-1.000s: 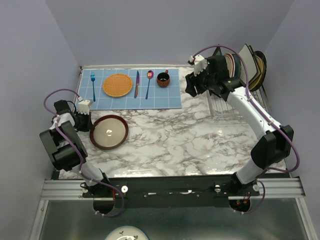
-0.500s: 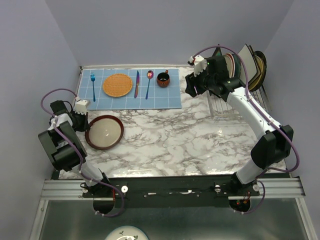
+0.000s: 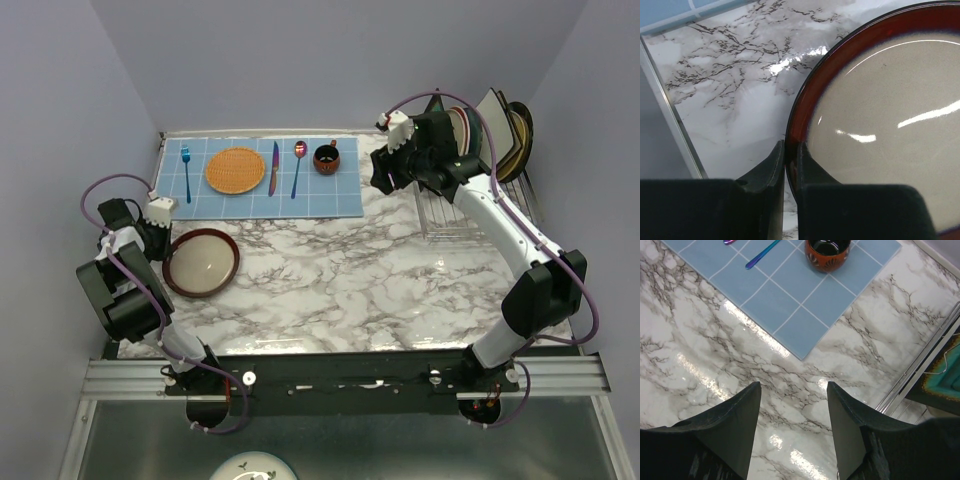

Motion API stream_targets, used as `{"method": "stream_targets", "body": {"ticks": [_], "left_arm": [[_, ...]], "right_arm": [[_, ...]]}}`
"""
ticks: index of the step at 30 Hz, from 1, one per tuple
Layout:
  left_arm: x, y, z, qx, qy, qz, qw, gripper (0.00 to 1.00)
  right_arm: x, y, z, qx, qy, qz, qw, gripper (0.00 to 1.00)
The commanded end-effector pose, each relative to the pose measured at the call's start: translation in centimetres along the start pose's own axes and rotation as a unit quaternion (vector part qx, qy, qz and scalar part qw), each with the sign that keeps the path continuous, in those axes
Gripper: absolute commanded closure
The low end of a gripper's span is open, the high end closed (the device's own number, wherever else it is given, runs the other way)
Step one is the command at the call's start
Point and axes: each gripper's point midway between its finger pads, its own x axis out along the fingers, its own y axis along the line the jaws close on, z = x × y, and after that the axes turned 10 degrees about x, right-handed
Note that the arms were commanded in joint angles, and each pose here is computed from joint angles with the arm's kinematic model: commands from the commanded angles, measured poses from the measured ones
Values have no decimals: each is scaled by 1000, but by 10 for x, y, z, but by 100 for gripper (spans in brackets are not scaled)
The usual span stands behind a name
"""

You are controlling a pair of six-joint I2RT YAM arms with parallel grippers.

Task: Unload the plates from the dish rack
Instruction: Place the plate at the center of the board.

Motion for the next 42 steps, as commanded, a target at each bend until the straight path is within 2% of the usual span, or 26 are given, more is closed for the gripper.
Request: {"method": "stream_targets", "body": {"ticks": [1, 9, 12, 13, 17, 23, 28, 37, 42], "left_arm": [[3, 31, -31, 29, 61, 59, 996, 77], [7, 29, -33, 25, 63, 51, 996, 59], [7, 29, -33, 26, 63, 50, 996, 51], [7, 28, -34, 28, 64, 48, 996, 45], [7, 26, -35, 35, 65, 46, 996, 40], [3, 26, -22, 36, 43, 42, 998, 25], [-4, 20, 1, 28, 7, 20, 999, 23], [-39, -17, 63, 36, -90, -64, 993, 22], [-68, -41, 106, 63, -133, -88, 985, 20]], "right_arm": [[-6, 5, 4, -8, -12, 5, 1000, 37], [-6, 4, 1, -8, -10, 2, 1000, 37], [-5, 4, 1, -7, -9, 2, 1000, 37], [-4, 4, 0, -8, -8, 2, 1000, 37], [-3, 3, -1, -6, -6, 2, 1000, 37], [0, 3, -5, -4, -1, 3, 1000, 37], [2, 2, -6, -4, 2, 1, 1000, 37], [5, 0, -9, -3, 5, -5, 1000, 37], [5, -15, -3, 8, -3, -47, 999, 39]]}}
